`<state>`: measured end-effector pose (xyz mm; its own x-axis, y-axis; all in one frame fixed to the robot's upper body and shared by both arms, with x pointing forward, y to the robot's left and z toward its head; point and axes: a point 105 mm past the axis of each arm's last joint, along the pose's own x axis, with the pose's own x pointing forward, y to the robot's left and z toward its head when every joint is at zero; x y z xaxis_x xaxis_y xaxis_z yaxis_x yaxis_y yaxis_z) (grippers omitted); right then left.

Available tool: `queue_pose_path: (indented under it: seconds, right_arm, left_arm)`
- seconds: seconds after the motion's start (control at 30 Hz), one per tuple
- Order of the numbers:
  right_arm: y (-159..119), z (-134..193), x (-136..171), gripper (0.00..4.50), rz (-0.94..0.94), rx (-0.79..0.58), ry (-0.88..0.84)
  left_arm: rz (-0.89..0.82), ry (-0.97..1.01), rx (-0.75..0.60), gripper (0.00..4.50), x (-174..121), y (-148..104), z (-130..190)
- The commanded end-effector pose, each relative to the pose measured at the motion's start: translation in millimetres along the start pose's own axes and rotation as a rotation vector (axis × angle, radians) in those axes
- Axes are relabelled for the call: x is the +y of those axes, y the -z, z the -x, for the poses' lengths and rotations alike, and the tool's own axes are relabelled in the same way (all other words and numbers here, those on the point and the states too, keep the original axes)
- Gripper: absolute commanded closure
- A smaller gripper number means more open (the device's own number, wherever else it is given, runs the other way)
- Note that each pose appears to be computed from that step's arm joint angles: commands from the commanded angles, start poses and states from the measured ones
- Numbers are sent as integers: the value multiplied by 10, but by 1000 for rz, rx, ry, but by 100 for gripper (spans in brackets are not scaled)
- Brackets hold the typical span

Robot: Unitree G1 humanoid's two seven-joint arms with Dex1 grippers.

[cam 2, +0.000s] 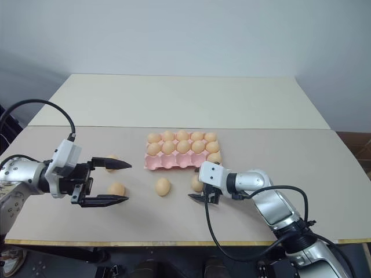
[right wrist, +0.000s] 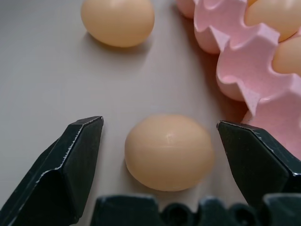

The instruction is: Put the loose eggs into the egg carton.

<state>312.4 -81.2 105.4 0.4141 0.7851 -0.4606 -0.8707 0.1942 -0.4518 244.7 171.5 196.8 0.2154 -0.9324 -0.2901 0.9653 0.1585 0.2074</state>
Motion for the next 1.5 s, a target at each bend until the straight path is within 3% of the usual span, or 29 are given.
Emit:
queue_pose_path:
  seconds: [0.03, 0.1, 0.13, 0.4, 0.63, 0.83, 0.87, 1.07, 1.33, 1.5]
  right_arm:
    - [-97, -9, -41, 124, 44, -36, 5]
    - [-160, -4, -62, 192, 33, -68, 20]
    - [-208, 13, -83, 200, 37, -87, 34]
    - [-616, 145, -447, 203, -9, -241, 185]
    - [-393, -8, -700, 203, -6, -117, 299]
    - [-453, 50, -779, 17, -30, -141, 347]
    - [-484, 94, -781, 5, -30, -154, 352]
    - [-713, 583, -596, 5, -21, -295, 266]
    - [-676, 1272, -200, 5, -23, -269, 21]
    - [-577, 1426, -152, 5, -31, -214, -4]
  left_arm:
    - [-56, -17, 8, 0, 4, -64, 16]
    - [-51, -23, 1, 0, 0, -71, 22]
    - [-49, -29, -2, 0, 0, -75, 29]
    - [-3, -167, -166, 0, 132, -243, 54]
    - [3, -181, -204, 0, 154, -281, -14]
    - [-4, -178, -194, 0, 149, -281, -2]
    - [-6, -180, -193, 0, 152, -281, 3]
    - [-12, -204, -121, 0, 216, -205, 156]
    - [-15, -197, -36, 0, 233, -110, 508]
    - [-11, -183, 7, 0, 177, -67, 581]
